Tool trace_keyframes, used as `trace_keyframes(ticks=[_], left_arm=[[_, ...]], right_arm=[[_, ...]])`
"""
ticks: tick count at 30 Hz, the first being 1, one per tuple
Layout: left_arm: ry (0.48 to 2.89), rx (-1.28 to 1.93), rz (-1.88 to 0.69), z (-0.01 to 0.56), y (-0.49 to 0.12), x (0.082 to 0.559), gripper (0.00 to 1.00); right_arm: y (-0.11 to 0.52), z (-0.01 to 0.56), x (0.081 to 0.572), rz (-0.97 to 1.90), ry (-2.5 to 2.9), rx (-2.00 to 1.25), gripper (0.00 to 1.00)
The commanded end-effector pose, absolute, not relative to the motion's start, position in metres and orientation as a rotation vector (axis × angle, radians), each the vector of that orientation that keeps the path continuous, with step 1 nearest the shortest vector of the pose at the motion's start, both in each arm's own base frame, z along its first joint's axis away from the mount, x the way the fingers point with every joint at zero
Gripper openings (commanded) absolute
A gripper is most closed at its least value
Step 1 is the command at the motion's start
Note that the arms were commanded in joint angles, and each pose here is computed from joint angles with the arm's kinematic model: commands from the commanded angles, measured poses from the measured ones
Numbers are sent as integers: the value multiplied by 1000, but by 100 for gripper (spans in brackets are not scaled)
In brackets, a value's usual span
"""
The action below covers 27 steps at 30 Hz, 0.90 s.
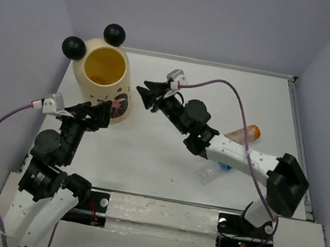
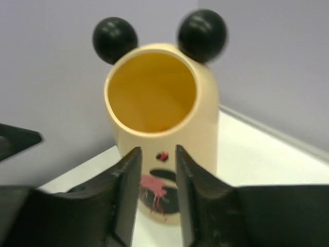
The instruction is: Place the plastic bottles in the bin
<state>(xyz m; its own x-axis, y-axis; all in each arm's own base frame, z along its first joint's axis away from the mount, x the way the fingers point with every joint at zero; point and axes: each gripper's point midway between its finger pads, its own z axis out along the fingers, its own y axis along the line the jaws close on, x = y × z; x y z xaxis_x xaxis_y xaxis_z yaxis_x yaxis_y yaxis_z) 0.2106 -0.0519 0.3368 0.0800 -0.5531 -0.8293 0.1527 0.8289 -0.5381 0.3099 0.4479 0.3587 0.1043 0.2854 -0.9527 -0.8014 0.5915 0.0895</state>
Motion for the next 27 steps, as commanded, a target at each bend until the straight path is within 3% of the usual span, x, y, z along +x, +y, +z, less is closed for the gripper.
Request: trace_keyframes(ticks=[1,5,6,8,9,12,19,27], left_arm=[[1570,-170,-809,324,-125,234,99],[1674,-111,-978,304,-175,242,99],[1681,-141,-957,303,-179,248,99],[1786,-152,-912,279,-208,251,99],[1844,-143,-895,268,-225,256,99],[1920,-147,-933,257,-268,254,99],[2125,-166,-908,194,-345,281,99],[2164,-225,-906,172,-392,314,99]], right_arm=[[355,326,310,715,1497,-215,31],[262,263,299,591,1721,67,24],[232,236,299,522,1768,126,31],[192,235,287,526,1770,254,49],[167,234,289,482,1755,328,71],[119,218,274,348,1768,438,91],[76,183,256,255,1816,594,91],[38,141,246,179,1900,719,91]])
